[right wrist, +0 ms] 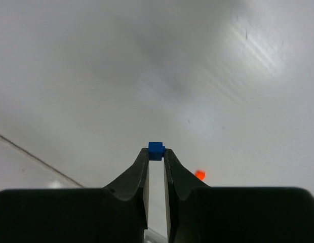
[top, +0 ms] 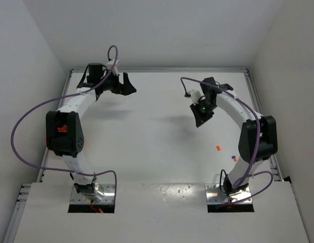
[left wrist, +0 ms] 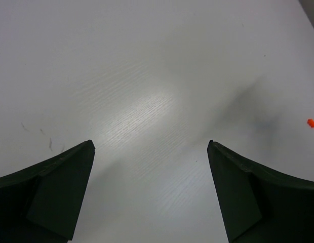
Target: Sort the legos into containers by color
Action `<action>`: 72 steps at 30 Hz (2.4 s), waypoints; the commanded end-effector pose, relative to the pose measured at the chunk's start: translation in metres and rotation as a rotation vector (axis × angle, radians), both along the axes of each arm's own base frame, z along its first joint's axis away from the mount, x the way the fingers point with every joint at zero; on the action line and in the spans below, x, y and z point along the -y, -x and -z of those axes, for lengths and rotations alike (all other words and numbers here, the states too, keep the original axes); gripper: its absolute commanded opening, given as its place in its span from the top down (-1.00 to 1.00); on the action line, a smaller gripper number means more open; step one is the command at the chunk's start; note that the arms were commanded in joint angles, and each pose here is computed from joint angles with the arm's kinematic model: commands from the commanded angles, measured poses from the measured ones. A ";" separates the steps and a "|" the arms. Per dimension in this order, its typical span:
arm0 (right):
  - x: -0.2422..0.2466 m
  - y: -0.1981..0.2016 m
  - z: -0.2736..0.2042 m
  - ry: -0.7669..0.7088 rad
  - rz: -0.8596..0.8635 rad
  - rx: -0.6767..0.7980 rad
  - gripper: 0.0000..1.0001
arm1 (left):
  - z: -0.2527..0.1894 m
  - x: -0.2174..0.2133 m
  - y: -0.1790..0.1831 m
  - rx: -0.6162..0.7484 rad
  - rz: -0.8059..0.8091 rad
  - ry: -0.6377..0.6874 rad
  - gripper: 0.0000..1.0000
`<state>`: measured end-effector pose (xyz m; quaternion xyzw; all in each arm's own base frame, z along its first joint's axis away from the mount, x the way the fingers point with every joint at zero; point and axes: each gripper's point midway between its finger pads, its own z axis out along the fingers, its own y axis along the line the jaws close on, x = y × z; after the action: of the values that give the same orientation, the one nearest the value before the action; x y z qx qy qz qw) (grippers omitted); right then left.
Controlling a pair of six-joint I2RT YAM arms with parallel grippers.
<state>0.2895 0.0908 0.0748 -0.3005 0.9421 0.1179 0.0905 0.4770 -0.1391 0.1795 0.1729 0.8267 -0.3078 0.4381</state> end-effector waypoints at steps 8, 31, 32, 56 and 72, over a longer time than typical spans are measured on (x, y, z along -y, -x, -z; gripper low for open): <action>-0.113 -0.083 -0.047 -0.277 -0.085 0.218 1.00 | -0.049 -0.011 0.032 0.050 0.038 0.105 -0.83; -0.212 -0.109 -0.113 -0.523 -0.320 0.739 1.00 | -0.036 0.090 0.055 -0.338 0.400 0.397 -0.18; -0.219 -0.111 -0.119 -0.526 -0.328 0.754 1.00 | -0.038 0.090 0.054 -0.327 0.404 0.392 -0.15; -0.236 -0.119 -0.116 -0.441 -0.316 0.821 1.00 | -0.016 0.122 0.084 -0.313 0.526 0.149 0.11; -0.227 -0.103 -0.097 -0.418 -0.341 0.775 1.00 | -0.032 0.111 0.069 -0.276 0.494 0.195 0.06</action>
<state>0.3990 0.3132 0.1569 -0.4377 0.7517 0.1895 0.4555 0.3954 -0.2504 0.1802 0.2674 0.8030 -0.4926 0.2025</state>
